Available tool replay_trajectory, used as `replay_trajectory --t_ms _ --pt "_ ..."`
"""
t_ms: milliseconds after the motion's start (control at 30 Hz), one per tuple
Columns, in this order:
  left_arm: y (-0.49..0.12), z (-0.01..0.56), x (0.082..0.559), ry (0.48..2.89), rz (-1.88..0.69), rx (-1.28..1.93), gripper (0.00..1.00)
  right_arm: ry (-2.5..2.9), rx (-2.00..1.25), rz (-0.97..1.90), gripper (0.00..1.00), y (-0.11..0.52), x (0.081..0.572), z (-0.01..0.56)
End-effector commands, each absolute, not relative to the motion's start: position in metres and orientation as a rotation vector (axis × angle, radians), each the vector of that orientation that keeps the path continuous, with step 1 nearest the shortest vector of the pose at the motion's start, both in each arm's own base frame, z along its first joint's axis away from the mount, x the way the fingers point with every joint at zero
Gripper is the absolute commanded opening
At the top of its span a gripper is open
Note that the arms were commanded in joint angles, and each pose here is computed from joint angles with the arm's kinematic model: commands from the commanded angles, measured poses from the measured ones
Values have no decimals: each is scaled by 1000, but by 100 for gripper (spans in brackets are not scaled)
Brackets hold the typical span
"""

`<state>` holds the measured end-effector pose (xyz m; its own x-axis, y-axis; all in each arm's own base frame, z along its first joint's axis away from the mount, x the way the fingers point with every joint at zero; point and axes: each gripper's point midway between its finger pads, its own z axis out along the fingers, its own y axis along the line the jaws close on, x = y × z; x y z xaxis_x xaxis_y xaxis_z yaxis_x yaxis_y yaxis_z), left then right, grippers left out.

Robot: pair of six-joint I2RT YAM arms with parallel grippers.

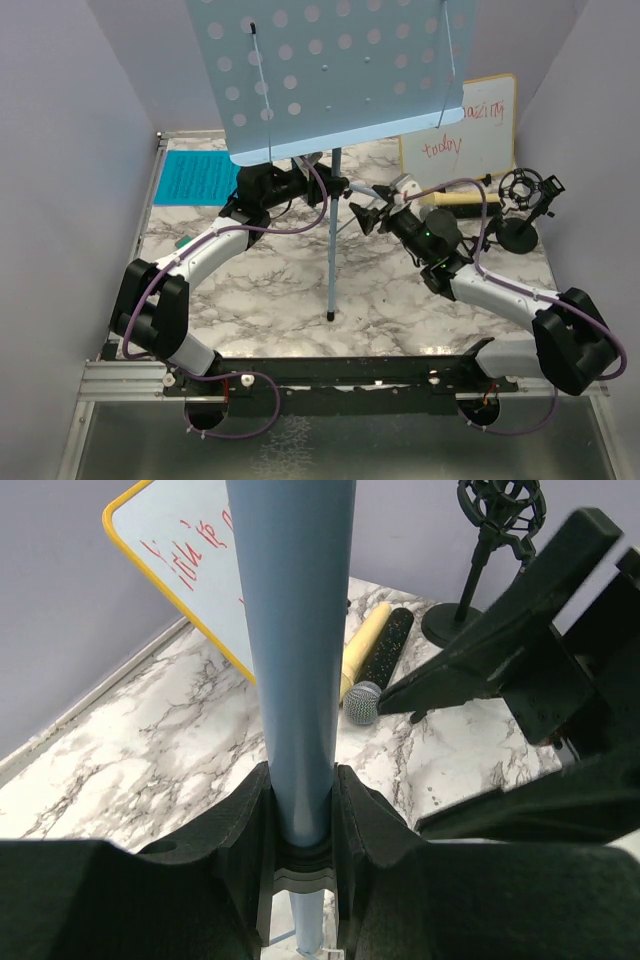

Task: Pack up the instrument practice props
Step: Unscrew the knob on the music stand.

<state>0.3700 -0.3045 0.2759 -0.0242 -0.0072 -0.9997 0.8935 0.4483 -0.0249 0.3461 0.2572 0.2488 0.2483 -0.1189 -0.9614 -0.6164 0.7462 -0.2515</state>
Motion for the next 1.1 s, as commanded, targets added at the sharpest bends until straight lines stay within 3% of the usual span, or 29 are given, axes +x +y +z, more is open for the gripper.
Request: replay_trajectory --t_ms 0,300,500,1067 --pt "-297 168 349 1810 -954 853 0 1368 -293 807 72 249 336 275" --pt "-296 164 348 1816 -952 854 0 1469 -30 1139 73 247 352 270" --pt "-297 164 348 1811 -954 859 0 1503 -56 1287 71 266 352 261" --pt "-298 159 350 1823 -956 857 0 1527 -77 1329 67 273 361 262"
